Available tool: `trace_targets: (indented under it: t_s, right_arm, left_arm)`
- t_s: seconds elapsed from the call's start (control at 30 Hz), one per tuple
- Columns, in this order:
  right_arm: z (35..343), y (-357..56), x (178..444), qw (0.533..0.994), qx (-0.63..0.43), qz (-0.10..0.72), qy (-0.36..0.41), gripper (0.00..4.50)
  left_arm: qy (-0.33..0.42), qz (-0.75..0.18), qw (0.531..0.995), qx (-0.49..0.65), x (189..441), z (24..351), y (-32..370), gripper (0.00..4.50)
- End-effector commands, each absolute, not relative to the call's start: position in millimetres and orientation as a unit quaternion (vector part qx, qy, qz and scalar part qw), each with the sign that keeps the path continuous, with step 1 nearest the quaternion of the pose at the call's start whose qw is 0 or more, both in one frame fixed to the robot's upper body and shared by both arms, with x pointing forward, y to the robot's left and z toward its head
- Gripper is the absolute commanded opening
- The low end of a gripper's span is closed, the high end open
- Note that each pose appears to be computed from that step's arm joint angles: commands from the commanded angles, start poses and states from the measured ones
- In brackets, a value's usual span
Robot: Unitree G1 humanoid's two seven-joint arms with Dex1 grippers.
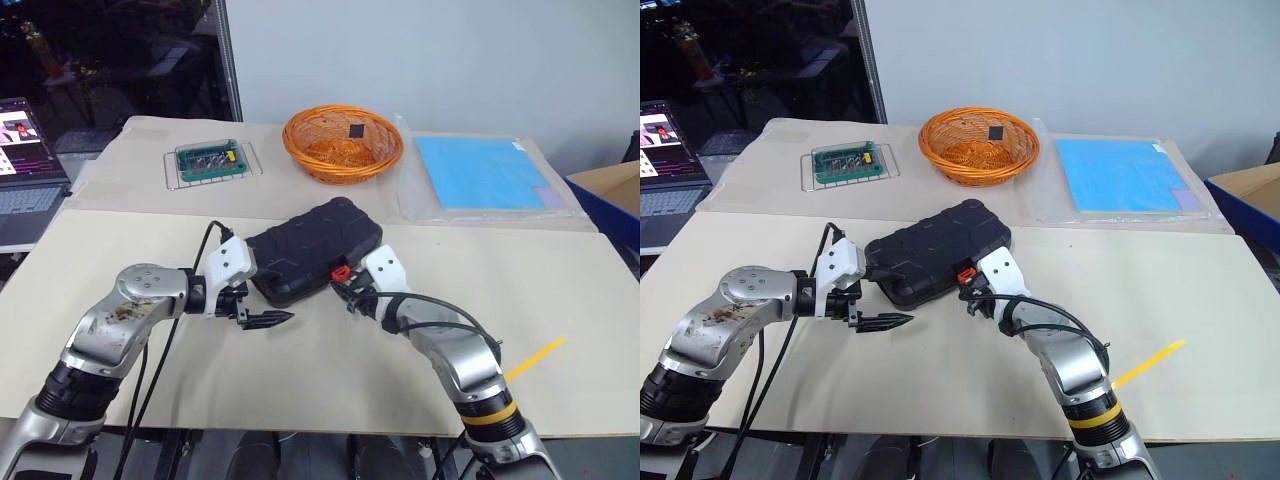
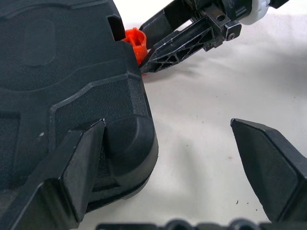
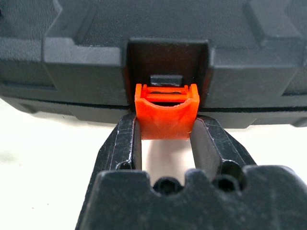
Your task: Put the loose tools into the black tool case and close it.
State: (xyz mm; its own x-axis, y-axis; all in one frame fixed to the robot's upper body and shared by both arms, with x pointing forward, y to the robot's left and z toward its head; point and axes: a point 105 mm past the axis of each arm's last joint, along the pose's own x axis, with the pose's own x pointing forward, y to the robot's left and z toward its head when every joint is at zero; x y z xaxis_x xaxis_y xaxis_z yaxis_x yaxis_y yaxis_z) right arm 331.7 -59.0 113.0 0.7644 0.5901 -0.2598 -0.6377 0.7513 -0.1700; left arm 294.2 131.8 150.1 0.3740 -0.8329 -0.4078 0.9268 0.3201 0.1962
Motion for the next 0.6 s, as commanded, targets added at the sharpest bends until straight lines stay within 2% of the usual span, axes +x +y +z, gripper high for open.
trace_targets:
  t_s: [0.03,0.23,0.3,0.33,0.37,0.43,0.6]
  right_arm:
    - [146,-50,332,0.928,-0.148,0.339,0.039,1.2]
    - [137,-44,341,0.932,-0.101,0.341,0.073,1.2]
    - [135,-44,341,0.93,-0.105,0.343,0.077,2.21]
    - [137,-44,340,0.93,-0.099,0.345,0.075,2.36]
    - [139,-46,337,0.929,-0.095,0.349,0.075,2.83]
    - [142,-52,331,0.928,-0.093,0.353,0.078,3.42]
    - [145,-68,315,0.924,-0.098,0.356,0.096,3.42]
  left_arm:
    - [0.128,-0.543,0.804,0.204,294,145,135,4.5]
    - [0.129,-0.546,0.801,0.207,292,142,132,4.5]
    - [0.128,-0.547,0.801,0.206,292,141,132,4.5]
    - [0.129,-0.546,0.802,0.206,292,141,132,4.5]
    - [0.129,-0.546,0.802,0.205,292,141,132,4.5]
    - [0.13,-0.544,0.804,0.204,292,141,132,4.5]
    - [0.13,-0.539,0.808,0.2,295,139,132,4.5]
